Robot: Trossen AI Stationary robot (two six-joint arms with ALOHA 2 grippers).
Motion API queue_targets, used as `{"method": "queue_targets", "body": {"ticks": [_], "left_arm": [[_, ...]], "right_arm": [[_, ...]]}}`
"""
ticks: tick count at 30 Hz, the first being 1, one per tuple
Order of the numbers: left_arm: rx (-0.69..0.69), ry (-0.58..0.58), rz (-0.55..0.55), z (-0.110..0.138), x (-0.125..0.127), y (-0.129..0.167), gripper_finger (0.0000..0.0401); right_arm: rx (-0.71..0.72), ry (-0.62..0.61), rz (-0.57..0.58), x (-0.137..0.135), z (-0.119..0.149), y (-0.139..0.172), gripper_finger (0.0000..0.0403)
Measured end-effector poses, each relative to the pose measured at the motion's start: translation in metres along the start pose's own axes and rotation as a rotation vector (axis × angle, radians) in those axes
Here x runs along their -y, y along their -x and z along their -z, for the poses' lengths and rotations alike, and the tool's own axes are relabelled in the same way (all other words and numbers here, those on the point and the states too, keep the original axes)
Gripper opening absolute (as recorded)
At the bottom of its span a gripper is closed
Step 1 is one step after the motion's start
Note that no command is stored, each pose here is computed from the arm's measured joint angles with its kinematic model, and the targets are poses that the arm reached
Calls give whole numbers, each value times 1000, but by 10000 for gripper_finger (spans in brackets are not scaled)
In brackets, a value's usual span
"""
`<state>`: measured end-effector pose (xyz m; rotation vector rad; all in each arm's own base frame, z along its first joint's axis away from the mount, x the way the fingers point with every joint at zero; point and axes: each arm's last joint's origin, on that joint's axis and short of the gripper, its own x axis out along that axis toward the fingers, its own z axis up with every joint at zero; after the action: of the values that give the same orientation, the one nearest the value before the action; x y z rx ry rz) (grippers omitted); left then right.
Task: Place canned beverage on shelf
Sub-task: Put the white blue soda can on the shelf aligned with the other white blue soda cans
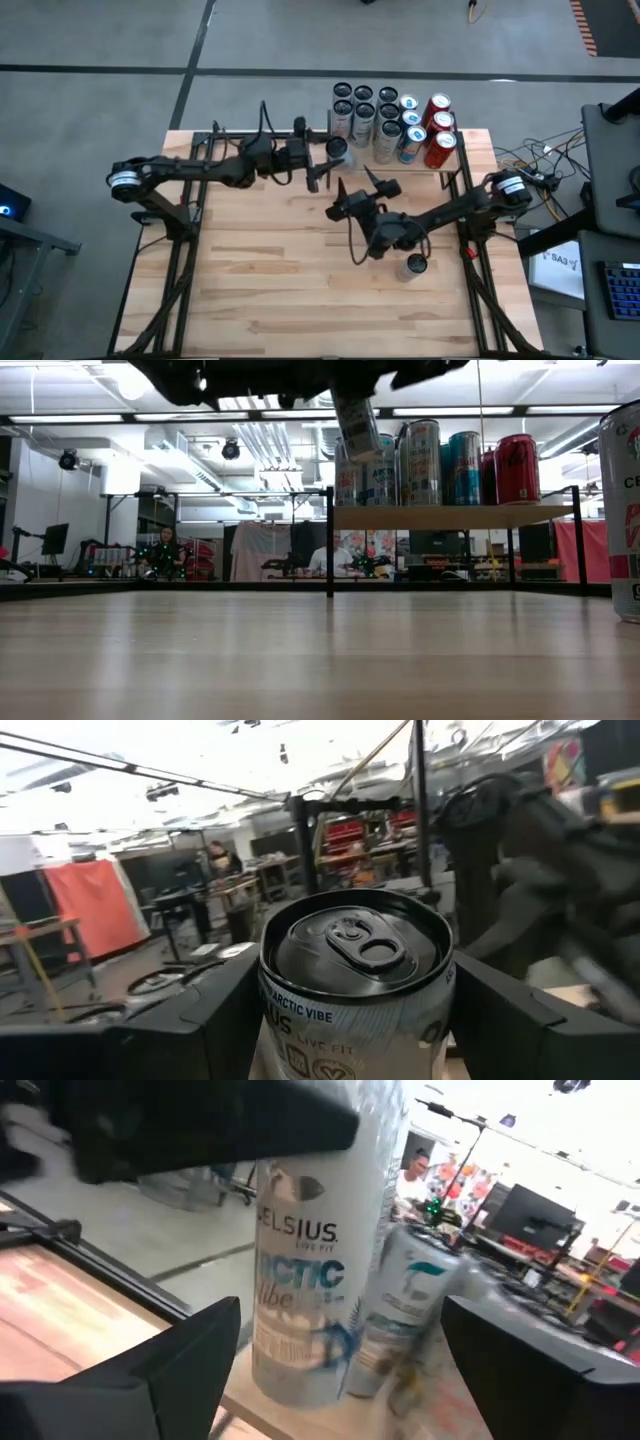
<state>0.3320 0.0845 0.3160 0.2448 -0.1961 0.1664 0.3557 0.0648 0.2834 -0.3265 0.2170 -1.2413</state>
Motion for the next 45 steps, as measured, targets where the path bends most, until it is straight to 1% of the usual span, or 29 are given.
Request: {"method": "queue_targets", "body": {"ticks": [3, 5, 9, 13, 16, 19, 22, 25, 30, 35, 45], "left_arm": [[-11, -19, -31, -1, -7, -8, 248], [-17, -5, -44, 3, -12, -14, 248], [-49, 15, -67, 19, -20, -31, 248], [-112, 41, -66, 37, -23, -49, 248], [-156, 41, -85, 47, -26, -60, 249], [-176, 40, -91, 52, -28, -66, 249], [-179, 31, -106, 52, -29, -70, 249], [-191, 3, -152, 53, -29, -70, 249], [-199, -16, -161, 54, -31, -69, 249], [-200, 3, -163, 55, -31, -69, 252], [-194, 29, -167, 54, -31, -69, 296]], "right_arm": [[-2, -2, -11, 11, -10, 13, 332], [5, -18, -30, 19, -17, 21, 329], [15, -50, -65, 32, -27, 35, 329], [28, -91, -102, 45, -36, 48, 329], [35, -103, -124, 48, -39, 55, 329], [39, -104, -136, 49, -39, 59, 329], [39, -108, -139, 48, -38, 60, 328], [40, -101, -140, 46, -36, 60, 328], [40, -103, -141, 45, -35, 60, 328], [39, -120, -141, 45, -35, 60, 328], [38, -139, -142, 45, -35, 60, 328]]}}
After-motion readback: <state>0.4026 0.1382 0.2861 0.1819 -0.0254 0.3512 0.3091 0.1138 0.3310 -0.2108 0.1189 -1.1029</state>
